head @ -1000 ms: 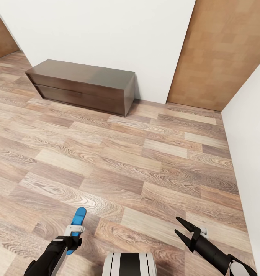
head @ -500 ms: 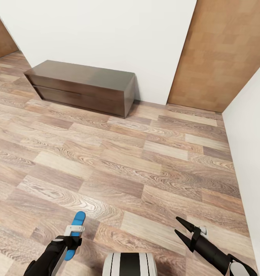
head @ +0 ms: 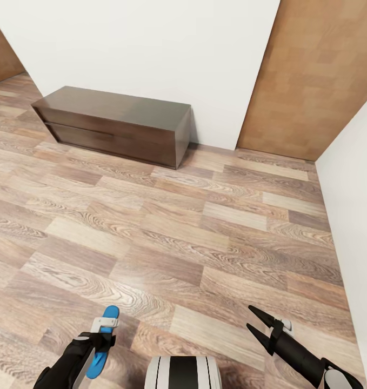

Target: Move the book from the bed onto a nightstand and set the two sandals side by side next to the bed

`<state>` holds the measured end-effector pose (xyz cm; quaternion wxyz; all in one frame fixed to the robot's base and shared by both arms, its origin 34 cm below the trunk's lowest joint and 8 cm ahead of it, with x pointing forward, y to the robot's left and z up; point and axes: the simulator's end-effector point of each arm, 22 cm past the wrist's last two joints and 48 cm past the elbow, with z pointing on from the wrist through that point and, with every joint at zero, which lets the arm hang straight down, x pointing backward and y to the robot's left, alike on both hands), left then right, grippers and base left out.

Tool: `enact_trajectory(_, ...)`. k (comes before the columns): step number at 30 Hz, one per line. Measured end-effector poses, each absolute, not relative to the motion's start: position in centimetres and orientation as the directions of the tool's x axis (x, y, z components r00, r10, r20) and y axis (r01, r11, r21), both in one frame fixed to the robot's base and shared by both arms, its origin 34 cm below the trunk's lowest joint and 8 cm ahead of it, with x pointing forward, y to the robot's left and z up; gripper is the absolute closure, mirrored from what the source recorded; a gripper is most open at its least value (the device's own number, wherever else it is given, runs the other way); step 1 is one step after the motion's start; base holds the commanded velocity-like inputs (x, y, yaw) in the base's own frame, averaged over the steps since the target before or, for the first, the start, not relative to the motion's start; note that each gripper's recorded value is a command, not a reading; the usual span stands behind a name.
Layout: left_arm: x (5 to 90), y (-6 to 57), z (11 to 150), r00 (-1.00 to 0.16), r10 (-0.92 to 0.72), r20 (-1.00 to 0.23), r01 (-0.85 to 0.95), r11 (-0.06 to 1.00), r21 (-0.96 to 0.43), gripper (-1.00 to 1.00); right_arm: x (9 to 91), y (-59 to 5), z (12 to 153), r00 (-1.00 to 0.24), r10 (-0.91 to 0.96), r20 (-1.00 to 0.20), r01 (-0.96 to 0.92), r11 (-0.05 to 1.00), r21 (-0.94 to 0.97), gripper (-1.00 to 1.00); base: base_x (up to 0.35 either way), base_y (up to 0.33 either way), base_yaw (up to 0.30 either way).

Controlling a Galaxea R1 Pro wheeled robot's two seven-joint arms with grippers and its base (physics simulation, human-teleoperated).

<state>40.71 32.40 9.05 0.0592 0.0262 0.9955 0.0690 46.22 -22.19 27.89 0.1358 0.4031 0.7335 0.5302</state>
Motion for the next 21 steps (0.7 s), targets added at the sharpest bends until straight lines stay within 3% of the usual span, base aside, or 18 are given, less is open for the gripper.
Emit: enact_trajectory(21,39.9,32.4,8.2,-0.994,0.061,-0.095,0.047,0.989,0.14,-1.0,45.6,-22.2,26.9,-0.632,0.735,0.244,0.47,0.113,0.876,-1.0,0.002,0.0,0.0)
